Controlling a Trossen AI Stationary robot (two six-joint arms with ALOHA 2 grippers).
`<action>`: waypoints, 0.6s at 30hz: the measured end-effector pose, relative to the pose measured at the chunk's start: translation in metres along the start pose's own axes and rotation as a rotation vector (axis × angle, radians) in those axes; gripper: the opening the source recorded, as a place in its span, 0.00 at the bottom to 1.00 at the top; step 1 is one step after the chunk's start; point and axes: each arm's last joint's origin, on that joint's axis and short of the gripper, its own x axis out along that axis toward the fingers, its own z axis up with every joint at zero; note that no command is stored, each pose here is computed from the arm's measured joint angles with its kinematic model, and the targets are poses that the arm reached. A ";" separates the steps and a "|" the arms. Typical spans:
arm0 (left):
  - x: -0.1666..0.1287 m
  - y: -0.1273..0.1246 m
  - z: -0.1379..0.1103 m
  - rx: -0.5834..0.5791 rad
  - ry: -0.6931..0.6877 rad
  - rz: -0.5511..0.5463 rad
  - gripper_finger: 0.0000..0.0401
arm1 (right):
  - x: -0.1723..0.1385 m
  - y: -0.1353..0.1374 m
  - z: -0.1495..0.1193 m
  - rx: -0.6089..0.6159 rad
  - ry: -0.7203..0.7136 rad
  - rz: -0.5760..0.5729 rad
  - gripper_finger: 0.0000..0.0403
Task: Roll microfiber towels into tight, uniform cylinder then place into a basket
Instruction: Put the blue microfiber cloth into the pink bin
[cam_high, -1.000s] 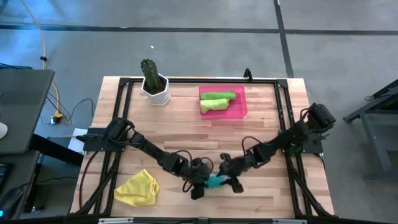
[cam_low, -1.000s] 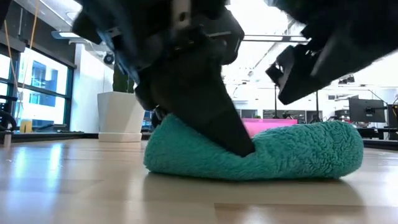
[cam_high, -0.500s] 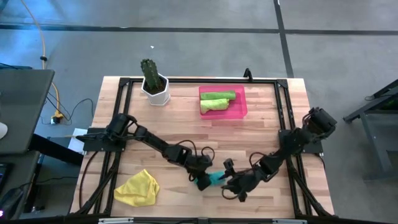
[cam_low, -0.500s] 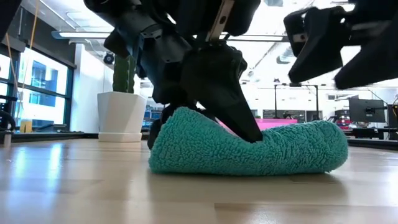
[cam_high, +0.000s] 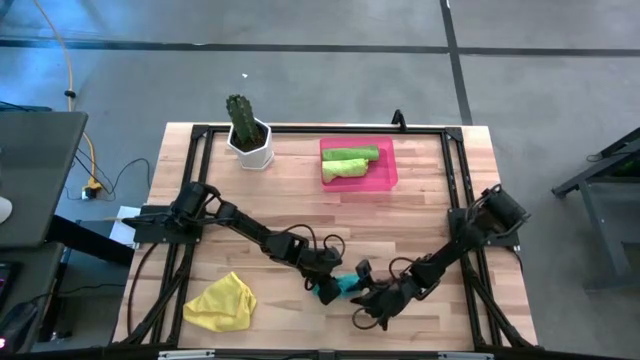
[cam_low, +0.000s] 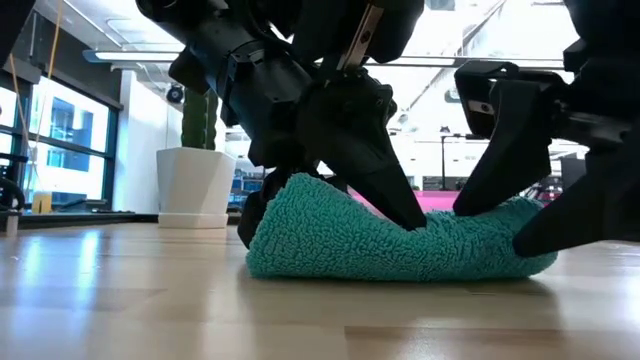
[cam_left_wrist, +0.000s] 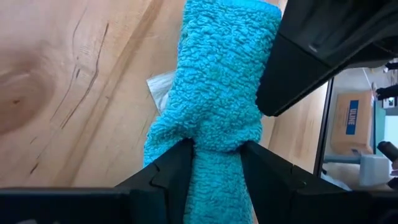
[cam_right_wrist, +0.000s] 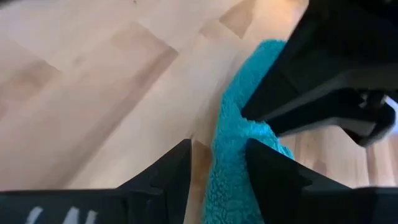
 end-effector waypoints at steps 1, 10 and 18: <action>0.000 0.000 0.000 0.000 0.000 0.000 0.34 | 0.001 0.000 -0.001 -0.003 0.004 -0.012 0.36; 0.001 -0.001 0.001 0.001 0.014 -0.041 0.34 | 0.010 -0.012 -0.008 0.032 0.043 -0.053 0.41; 0.001 -0.001 0.000 0.012 0.019 -0.051 0.34 | 0.015 -0.021 -0.011 0.092 0.045 -0.024 0.52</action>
